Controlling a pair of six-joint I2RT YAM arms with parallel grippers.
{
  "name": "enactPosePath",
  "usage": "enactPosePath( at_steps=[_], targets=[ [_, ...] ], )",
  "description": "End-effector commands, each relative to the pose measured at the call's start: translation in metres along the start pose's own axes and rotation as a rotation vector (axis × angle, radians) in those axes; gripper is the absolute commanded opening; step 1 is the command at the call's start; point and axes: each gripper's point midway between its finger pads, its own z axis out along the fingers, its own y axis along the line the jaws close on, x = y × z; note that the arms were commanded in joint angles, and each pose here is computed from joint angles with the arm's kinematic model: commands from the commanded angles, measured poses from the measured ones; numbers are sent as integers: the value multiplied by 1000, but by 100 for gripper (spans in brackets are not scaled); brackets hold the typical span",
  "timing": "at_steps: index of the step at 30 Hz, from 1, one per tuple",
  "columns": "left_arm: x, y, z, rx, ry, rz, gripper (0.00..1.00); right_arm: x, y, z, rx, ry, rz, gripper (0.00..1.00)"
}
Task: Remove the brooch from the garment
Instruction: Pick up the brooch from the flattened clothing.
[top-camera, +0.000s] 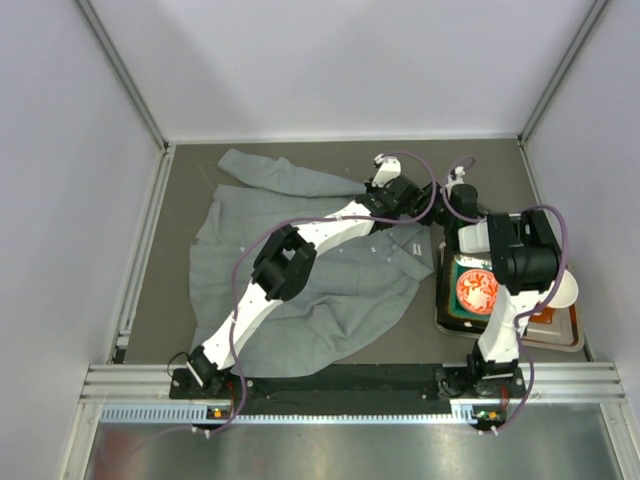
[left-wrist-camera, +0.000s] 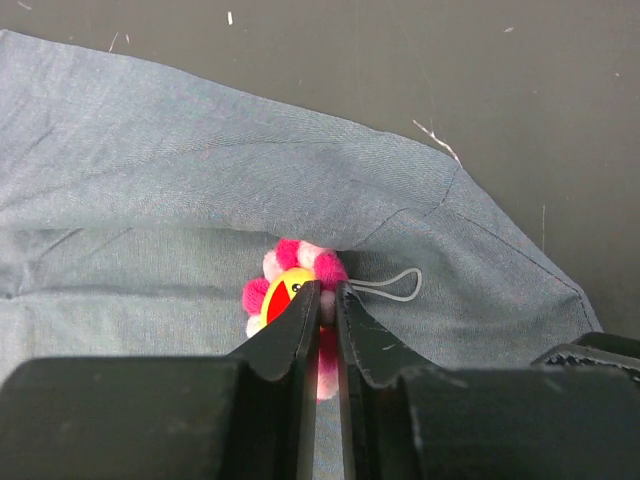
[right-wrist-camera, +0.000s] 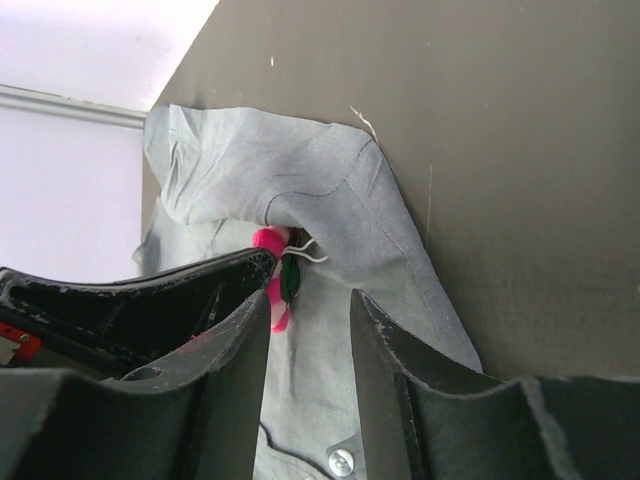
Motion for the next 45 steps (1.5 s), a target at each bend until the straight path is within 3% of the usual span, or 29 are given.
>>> enactPosePath(
  at_steps=[1, 5, 24, 45],
  targets=[
    [-19, -4, -6, 30, -41, -40, 10, -1, 9, 11, -31, 9, -36, 38],
    [-23, -2, -8, 31, -55, -48, 0, 3, 10, 14, -31, 18, -35, 38],
    [-36, 5, -11, 20, -135, -119, 0, 12, 6, 25, -3, 48, -32, 37],
    [-49, -2, -18, 137, -253, -244, 0, 15, 0, 23, 25, 54, -21, 37]
  ],
)
